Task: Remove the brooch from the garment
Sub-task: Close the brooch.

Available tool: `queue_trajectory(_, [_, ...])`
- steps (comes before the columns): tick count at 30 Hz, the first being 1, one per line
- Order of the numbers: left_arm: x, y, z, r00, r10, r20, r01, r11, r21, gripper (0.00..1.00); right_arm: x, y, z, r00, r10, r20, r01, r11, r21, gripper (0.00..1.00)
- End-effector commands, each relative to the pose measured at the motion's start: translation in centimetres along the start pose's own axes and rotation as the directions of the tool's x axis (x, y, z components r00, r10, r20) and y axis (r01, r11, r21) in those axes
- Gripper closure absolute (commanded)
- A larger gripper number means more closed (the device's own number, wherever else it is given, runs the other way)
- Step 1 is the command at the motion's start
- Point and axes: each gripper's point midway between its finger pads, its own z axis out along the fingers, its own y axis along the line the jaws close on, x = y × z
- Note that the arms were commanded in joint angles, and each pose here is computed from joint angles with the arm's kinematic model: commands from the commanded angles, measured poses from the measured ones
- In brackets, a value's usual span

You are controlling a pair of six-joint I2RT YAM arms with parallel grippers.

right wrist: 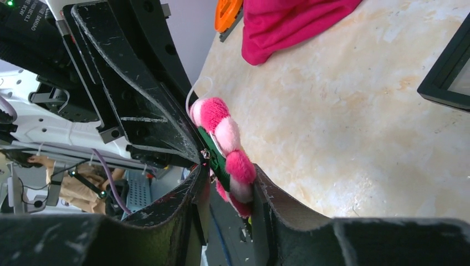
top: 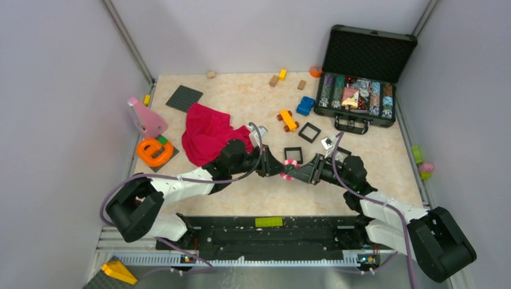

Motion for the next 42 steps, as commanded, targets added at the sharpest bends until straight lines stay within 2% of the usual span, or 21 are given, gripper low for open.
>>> queue_trajectory(1, [0.1,-4.7,-0.9,0.999,0.054,-0.009,-0.052,0.986,0.159,1.0,-2.8,-1.3,0.8,0.993,-0.045,0.105,0.035,0.995,0.099,0.68])
queue_trajectory(9, [-0.3,-4.6,-1.1,0.998,0.07,0.009,-0.07,0.988,0.141,1.0,-2.8,-1.4,0.9,0.994,-0.046,0.096,0.036,0.994,0.104,0.7])
queue_trajectory(15, [0.0,-4.6,-1.0,0.998,0.06,0.001,-0.059,0.986,0.156,1.0,-2.6,-0.1,0.9,0.995,-0.057,0.087,0.054,0.998,0.033,0.8])
queue_trajectory(26, [0.1,-4.3,-1.1,0.999,0.05,0.002,-0.05,0.986,0.158,1.0,-2.5,0.5,0.8,0.995,-0.062,0.084,0.063,0.998,-0.002,0.87])
queue_trajectory(36, [0.9,-5.1,-0.7,0.997,0.068,-0.047,-0.056,0.973,0.222,1.0,-2.5,2.0,1.1,0.995,-0.068,0.066,0.073,0.994,-0.077,0.88])
queue_trajectory(39, [1.0,-5.3,-0.8,0.996,0.075,-0.05,-0.062,0.971,0.233,1.0,-2.5,2.1,1.1,0.996,-0.059,0.064,0.065,0.994,-0.087,0.92])
queue_trajectory(40, [1.2,-5.3,-0.8,0.995,0.079,-0.06,-0.062,0.969,0.24,1.0,-2.5,2.3,1.1,0.996,-0.062,0.063,0.068,0.993,-0.095,0.99])
queue_trajectory(42, [1.6,-5.8,-0.7,0.993,0.088,-0.082,-0.063,0.961,0.268,1.0,-2.6,2.9,1.2,0.997,-0.06,0.058,0.067,0.99,-0.12,1.0])
